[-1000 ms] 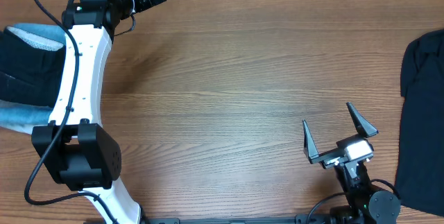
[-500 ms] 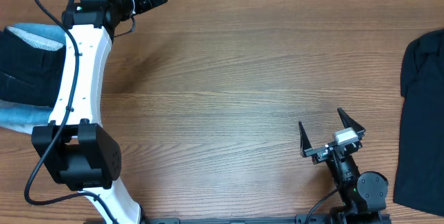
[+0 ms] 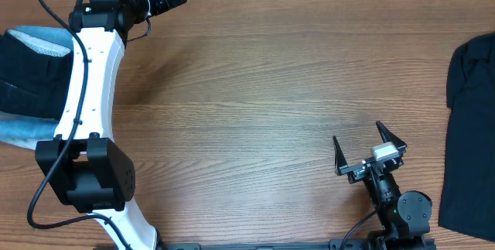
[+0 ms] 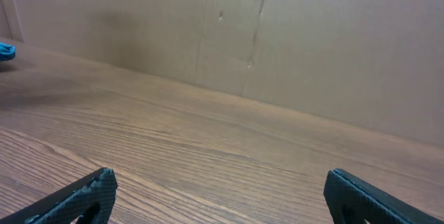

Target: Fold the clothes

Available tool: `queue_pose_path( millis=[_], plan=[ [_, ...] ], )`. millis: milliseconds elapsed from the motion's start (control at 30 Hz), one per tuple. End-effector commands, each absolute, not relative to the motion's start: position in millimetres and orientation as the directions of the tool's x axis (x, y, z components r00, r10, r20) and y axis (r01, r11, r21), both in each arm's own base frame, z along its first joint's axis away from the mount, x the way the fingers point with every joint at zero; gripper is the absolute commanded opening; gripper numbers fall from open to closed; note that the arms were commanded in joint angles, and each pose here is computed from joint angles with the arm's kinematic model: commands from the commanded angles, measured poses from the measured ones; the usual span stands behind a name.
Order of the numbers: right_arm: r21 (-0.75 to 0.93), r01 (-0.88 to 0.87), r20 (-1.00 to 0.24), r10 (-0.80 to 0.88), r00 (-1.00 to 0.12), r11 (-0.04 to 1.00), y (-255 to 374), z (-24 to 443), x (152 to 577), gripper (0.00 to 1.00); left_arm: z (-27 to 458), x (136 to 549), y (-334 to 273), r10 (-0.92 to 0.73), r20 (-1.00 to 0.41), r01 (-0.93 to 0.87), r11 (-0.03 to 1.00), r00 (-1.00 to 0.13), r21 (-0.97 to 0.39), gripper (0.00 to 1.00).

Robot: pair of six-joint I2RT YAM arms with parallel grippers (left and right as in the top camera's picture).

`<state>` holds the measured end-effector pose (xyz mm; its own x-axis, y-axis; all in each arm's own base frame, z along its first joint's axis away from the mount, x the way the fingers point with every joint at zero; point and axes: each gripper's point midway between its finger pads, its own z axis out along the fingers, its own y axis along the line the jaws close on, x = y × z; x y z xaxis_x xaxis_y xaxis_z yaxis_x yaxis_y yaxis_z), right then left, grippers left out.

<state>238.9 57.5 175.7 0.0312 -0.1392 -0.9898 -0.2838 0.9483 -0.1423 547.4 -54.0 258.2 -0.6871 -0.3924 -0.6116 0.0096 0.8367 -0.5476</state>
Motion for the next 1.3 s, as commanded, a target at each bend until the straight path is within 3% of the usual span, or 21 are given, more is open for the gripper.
queue_pose_path(
  millis=[0, 167, 267, 367, 467, 600, 733, 867, 1033, 1133, 1200, 1267],
  plan=[
    [-0.145, -0.279, -0.989, -0.141, 0.033, 0.949, 57, 173, 239, 1.00, 261, 548, -54, -0.397, -0.613, 0.006, 0.836, -0.683, -0.548, 1.00],
    [-0.145, -0.279, -0.989, -0.141, 0.033, 0.949, 57, 173, 239, 1.00, 258, 544, -55, -0.396, -0.600, -0.003, 0.836, -0.695, -0.549, 1.00],
    [-0.145, -0.279, -0.989, -0.141, 0.033, 0.949, 57, 173, 239, 1.00, 279, 511, -56, -0.397, -0.569, -0.027, 0.836, -0.720, -0.549, 1.00],
    [-0.145, -0.279, -0.989, -0.141, 0.033, 0.949, 57, 173, 239, 1.00, 343, 460, -58, -0.396, -0.620, 0.013, 0.836, -0.678, -0.548, 1.00],
    [-0.145, -0.279, -0.989, -0.141, 0.033, 0.949, 57, 173, 239, 1.00, 415, 414, -59, -0.393, -0.728, 0.106, 0.838, -0.561, -0.535, 1.00],
    [-0.144, -0.279, -0.989, -0.141, 0.032, 0.949, 57, 173, 239, 1.00, 456, 349, -54, -0.396, -0.801, 0.145, 0.852, -0.448, -0.503, 1.00],
    [-0.145, -0.279, -0.989, -0.141, 0.033, 0.949, 57, 173, 239, 1.00, 413, 299, -53, -0.399, -0.782, 0.110, 0.856, -0.479, -0.505, 1.00],
    [-0.144, -0.279, -0.989, -0.141, 0.032, 0.949, 57, 173, 239, 1.00, 320, 245, -54, -0.401, -0.721, 0.052, 0.855, -0.565, -0.516, 1.00],
    [-0.145, -0.279, -0.989, -0.141, 0.033, 0.949, 57, 173, 239, 1.00, 210, 223, -54, -0.405, -0.638, -0.021, 0.853, -0.655, -0.521, 1.00],
    [-0.145, -0.279, -0.989, -0.141, 0.033, 0.949, 57, 173, 239, 1.00, 167, 236, -50, -0.407, -0.699, 0.009, 0.861, -0.589, -0.509, 1.00],
    [-0.145, -0.279, -0.989, -0.141, 0.033, 0.949, 57, 173, 239, 1.00, 158, 252, -42, -0.408, -0.804, 0.066, 0.875, -0.432, -0.480, 1.00],
    [-0.145, -0.279, -0.989, -0.141, 0.033, 0.949, 57, 173, 239, 1.00, 162, 256, -38, -0.409, -0.837, 0.082, 0.881, -0.364, -0.466, 1.00]
  ],
)
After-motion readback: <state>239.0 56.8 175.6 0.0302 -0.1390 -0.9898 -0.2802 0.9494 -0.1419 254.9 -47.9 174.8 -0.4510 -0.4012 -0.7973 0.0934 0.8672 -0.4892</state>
